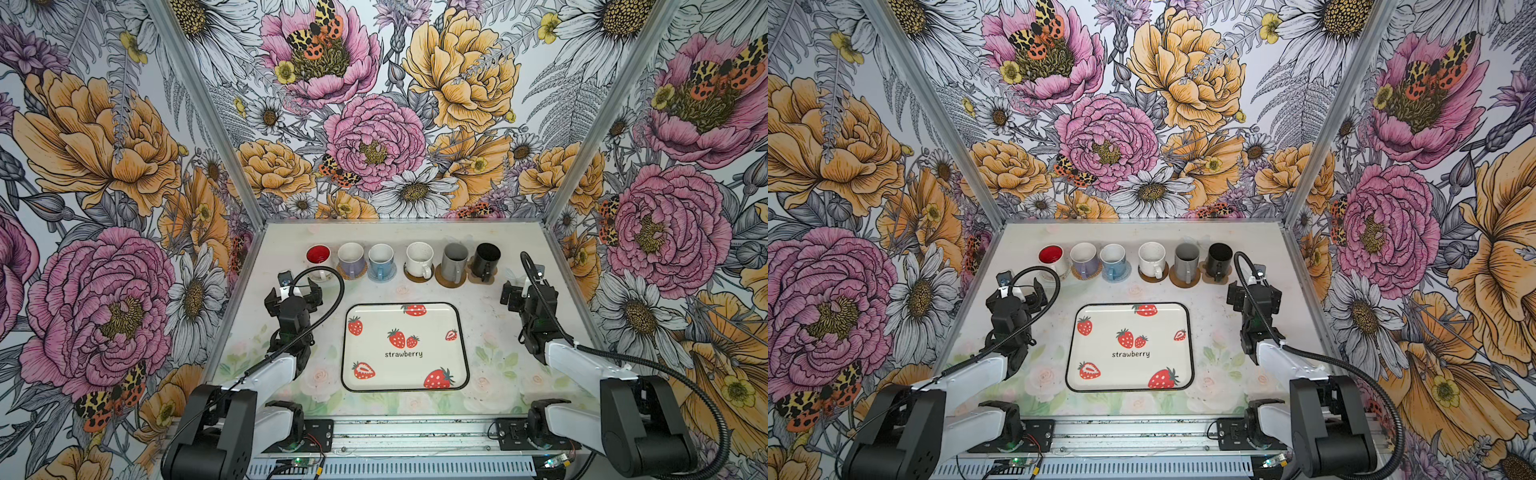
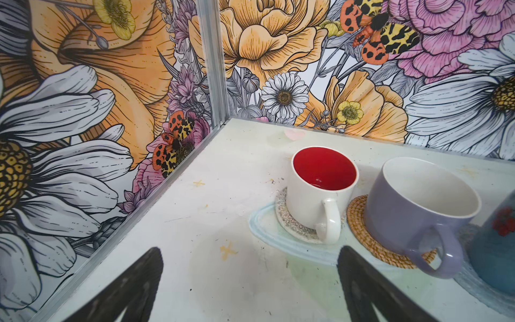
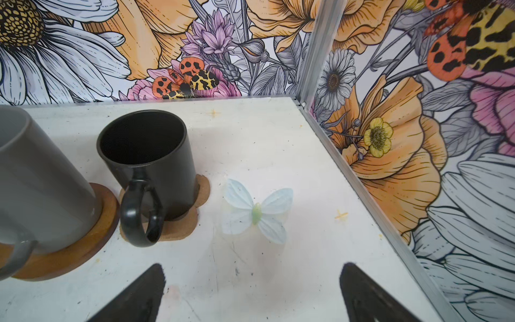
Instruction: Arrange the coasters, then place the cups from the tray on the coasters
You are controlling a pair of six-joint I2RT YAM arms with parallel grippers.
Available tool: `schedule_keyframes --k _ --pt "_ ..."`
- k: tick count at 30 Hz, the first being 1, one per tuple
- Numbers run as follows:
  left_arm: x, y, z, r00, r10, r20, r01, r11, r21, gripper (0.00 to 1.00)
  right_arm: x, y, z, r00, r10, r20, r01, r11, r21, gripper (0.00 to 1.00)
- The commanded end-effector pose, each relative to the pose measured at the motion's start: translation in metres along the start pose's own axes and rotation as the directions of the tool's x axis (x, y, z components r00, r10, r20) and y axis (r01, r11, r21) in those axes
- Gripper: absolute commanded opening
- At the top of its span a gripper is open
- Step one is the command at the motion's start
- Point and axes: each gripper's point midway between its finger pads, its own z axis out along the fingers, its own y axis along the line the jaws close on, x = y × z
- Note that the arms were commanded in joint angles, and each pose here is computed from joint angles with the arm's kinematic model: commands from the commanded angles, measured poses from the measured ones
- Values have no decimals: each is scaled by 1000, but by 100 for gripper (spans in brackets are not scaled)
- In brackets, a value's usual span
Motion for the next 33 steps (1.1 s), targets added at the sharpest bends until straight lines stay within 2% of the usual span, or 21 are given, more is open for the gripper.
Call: schedule_keyframes --k 1,5,14,17,23,25,26,33 --pt "-12 -6 5 995 -21 101 14 998 64 99 -20 7 9 995 40 91 -35 998 -57 100" --pt "-8 -19 16 994 -3 112 -11 992 123 99 -20 5 21 993 52 109 -46 997 -58 100" --pt "11 -38 32 994 33 109 -55 977 206 99 -7 23 38 993 -2 118 17 991 -133 99" --pt "14 -44 36 997 43 66 -58 968 243 99 -4 22 39 992 5 127 12 991 -130 99" --pt "17 -29 53 1000 -15 -8 16 977 212 99 -3 21 40 992 11 124 5 991 -135 100" --pt "17 -28 53 1000 -17 -4 17 978 210 99 -4 21 40 992 11 126 6 991 -135 97" --pt "17 -28 53 1000 -17 -5 18 978 210 99 -3 20 40 992 11 124 6 991 -134 100" --pt "16 -29 53 1000 -16 -2 16 978 209 99 -3 20 40 992 12 123 4 991 -131 100"
